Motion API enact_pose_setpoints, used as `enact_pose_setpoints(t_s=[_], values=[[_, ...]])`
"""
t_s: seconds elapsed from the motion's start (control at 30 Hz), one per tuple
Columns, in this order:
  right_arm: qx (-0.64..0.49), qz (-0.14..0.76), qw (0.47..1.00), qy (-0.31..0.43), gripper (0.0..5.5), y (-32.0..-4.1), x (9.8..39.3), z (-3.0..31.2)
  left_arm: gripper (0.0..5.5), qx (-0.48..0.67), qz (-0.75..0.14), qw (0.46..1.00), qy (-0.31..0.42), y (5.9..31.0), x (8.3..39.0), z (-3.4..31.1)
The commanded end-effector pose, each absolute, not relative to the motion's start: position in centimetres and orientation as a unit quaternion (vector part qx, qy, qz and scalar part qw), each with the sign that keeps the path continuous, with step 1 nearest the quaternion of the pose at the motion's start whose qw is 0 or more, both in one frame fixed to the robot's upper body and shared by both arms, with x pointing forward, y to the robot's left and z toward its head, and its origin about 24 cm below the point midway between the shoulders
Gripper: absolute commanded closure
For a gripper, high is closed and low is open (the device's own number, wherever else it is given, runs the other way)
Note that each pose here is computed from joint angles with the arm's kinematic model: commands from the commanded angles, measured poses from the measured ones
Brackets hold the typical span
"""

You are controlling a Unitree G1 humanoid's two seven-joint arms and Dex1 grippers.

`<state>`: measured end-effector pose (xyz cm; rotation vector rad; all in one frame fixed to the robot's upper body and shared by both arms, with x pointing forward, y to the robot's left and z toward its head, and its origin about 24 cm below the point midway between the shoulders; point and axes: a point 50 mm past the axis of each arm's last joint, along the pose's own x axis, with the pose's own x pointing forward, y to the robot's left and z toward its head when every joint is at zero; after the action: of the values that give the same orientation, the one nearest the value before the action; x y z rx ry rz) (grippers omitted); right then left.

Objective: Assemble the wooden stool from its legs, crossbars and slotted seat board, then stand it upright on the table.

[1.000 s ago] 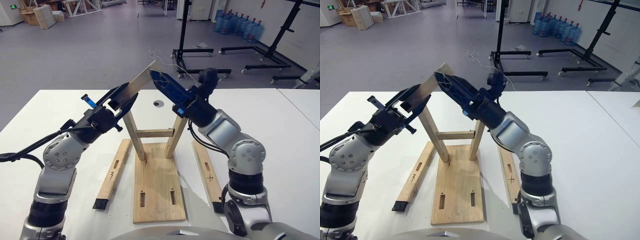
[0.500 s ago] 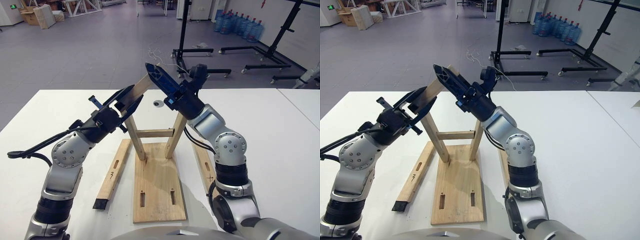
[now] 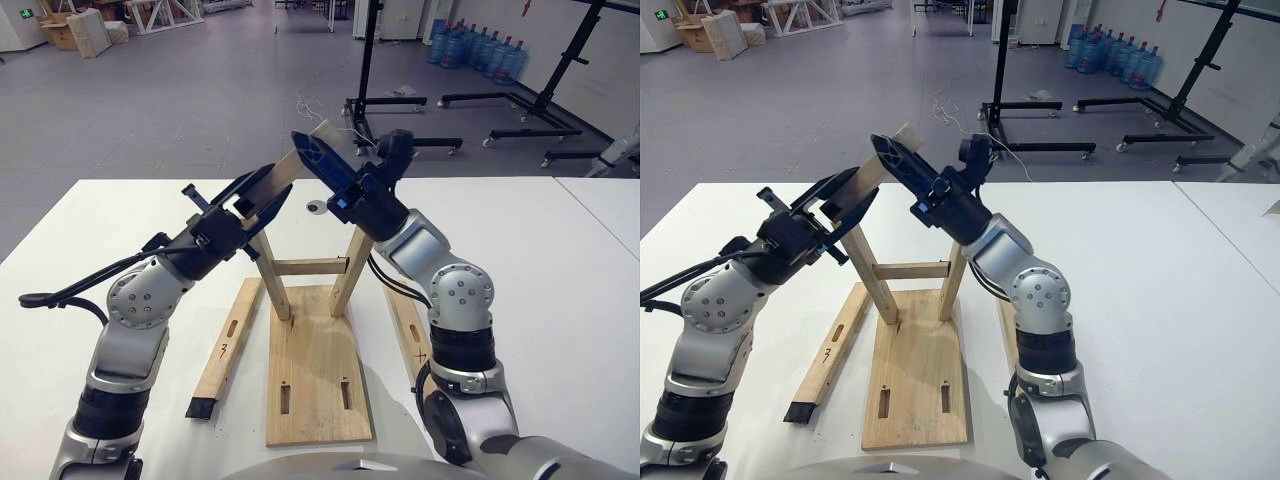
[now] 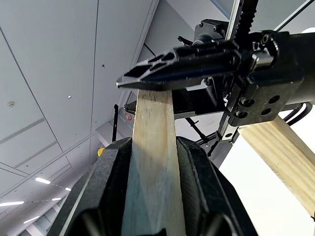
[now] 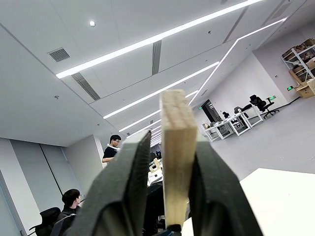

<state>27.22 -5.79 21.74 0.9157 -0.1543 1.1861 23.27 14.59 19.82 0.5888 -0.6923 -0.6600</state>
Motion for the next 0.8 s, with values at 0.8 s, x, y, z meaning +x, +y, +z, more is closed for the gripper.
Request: enact_pose_setpoints(t_s=[0.8], values=[[0.471, 0.404, 0.781, 0.068, 5.11, -17.9, 20.6, 18.6, 2.67, 0.165, -0.173, 0.949, -0.206, 17.7, 20.7, 18.4]])
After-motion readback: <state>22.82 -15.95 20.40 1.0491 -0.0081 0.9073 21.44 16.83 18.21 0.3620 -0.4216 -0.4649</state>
